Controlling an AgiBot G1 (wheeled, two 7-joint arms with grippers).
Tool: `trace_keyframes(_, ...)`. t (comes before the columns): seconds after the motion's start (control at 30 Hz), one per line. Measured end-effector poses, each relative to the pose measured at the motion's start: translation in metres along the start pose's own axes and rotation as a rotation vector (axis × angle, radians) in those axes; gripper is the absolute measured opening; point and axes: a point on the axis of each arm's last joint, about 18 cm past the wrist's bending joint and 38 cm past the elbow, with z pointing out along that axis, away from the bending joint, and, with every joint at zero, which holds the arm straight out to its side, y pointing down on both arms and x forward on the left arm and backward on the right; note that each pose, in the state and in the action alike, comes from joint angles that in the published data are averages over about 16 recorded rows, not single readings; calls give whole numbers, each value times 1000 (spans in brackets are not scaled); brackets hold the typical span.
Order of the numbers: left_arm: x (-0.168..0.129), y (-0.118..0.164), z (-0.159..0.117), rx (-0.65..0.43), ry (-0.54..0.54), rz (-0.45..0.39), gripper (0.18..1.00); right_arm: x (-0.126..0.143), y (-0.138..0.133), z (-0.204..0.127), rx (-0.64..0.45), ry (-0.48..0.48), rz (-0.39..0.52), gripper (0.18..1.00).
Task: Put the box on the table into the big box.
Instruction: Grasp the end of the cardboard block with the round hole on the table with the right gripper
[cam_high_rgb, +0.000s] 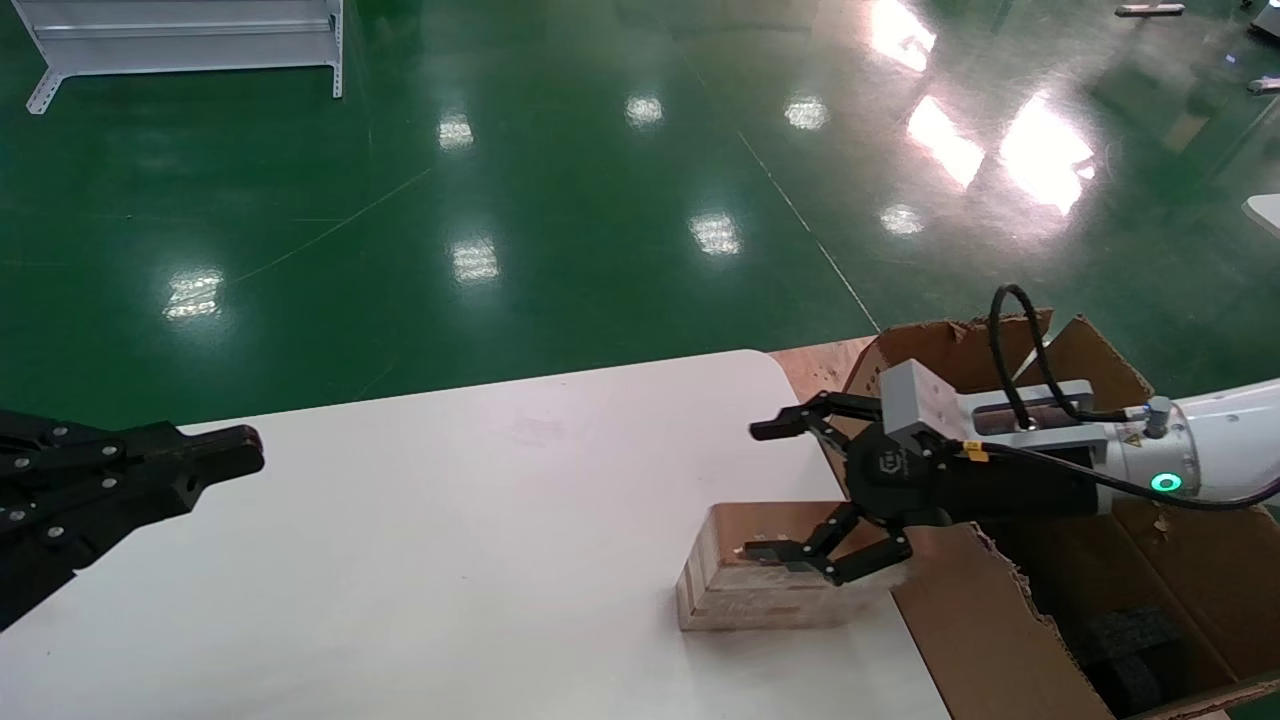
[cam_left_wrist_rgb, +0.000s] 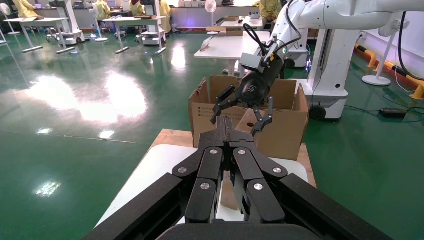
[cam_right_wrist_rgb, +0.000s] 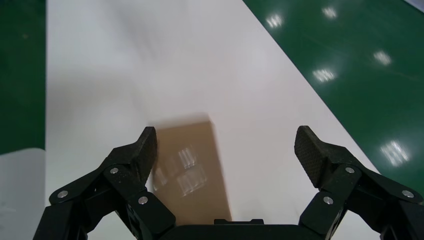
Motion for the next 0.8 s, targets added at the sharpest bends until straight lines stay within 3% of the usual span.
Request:
trace_keyframes(0.33, 0, 0, 0, 0, 0, 0, 191, -5, -9, 2, 36, -22, -2, 1001)
trace_keyframes(0.8, 0, 0, 0, 0, 0, 0, 191, -11, 7, -19, -3, 4, 24, 1001)
